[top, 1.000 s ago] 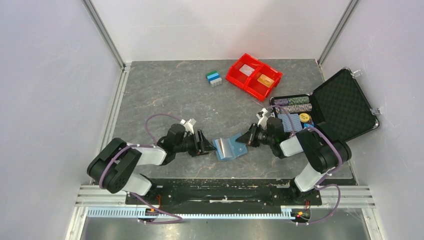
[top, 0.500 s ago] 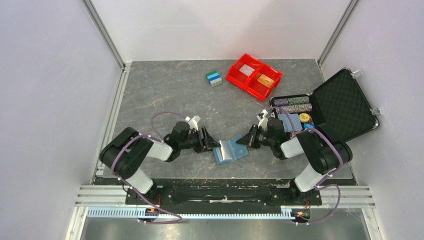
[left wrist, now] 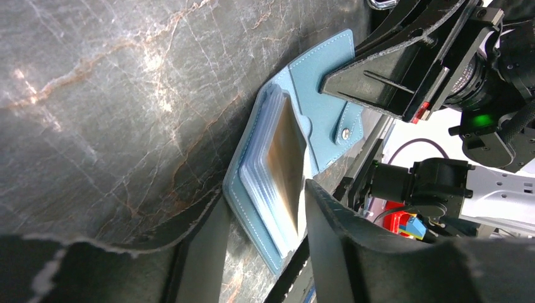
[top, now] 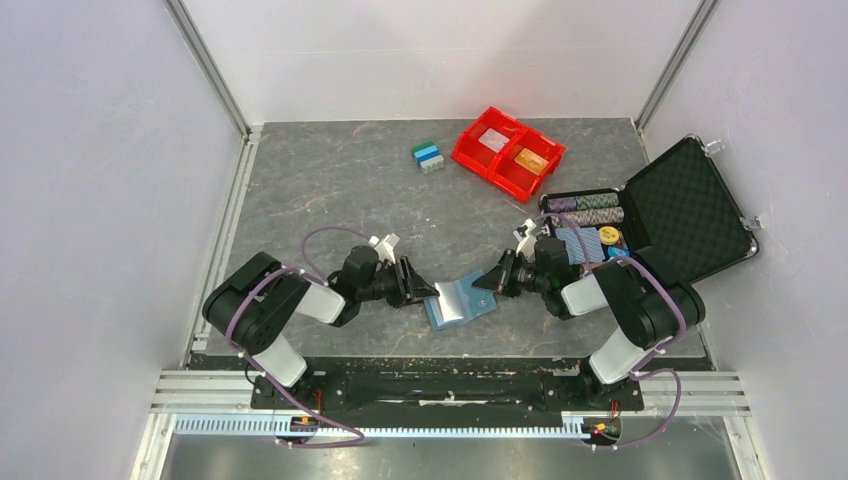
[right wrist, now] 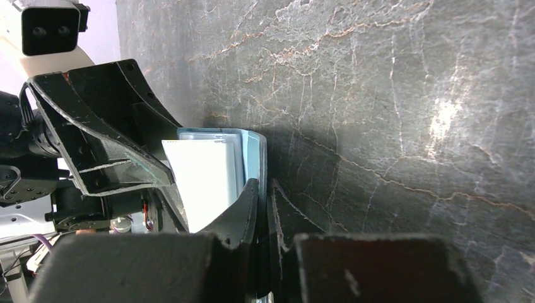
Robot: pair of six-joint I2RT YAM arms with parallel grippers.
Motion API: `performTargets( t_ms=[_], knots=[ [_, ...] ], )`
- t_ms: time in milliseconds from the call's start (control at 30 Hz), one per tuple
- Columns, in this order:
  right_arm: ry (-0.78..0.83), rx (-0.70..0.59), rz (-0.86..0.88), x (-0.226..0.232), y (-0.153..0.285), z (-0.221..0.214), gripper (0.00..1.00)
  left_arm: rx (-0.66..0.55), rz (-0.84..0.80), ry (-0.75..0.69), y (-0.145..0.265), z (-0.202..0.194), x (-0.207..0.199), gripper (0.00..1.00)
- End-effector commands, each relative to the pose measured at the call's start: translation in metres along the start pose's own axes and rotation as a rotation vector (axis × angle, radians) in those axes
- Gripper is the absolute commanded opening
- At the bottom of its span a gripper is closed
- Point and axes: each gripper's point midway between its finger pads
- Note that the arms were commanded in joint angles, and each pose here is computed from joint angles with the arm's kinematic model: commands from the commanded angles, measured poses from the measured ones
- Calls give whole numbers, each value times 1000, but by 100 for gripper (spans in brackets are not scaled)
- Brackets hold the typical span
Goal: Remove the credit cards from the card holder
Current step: Open the card holder at the center of the board.
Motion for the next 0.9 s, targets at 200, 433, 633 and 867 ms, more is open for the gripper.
performTargets(
  t_ms=[200,433,633,867],
  knots=[
    [23,-25,17,4,1,5,0,-21,-95,-19,5,0,-18,39],
    [20,-26,21,5,2,5,0,-17,-137,2,3,-1,-22,22],
    [104,-30,-47,1,2,17,25,-10,-129,20,1,-2,-19,4],
    [305,-101,-230,14,29,69,61,-8,-105,25,1,-2,-15,2]
  ],
)
Point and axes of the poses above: each gripper's point midway between its finger pads, its own y axis back along the fingers, its own x axis along the line the jaws close on, z = x × y, and after that the axes turned 5 degrees about y, right-handed
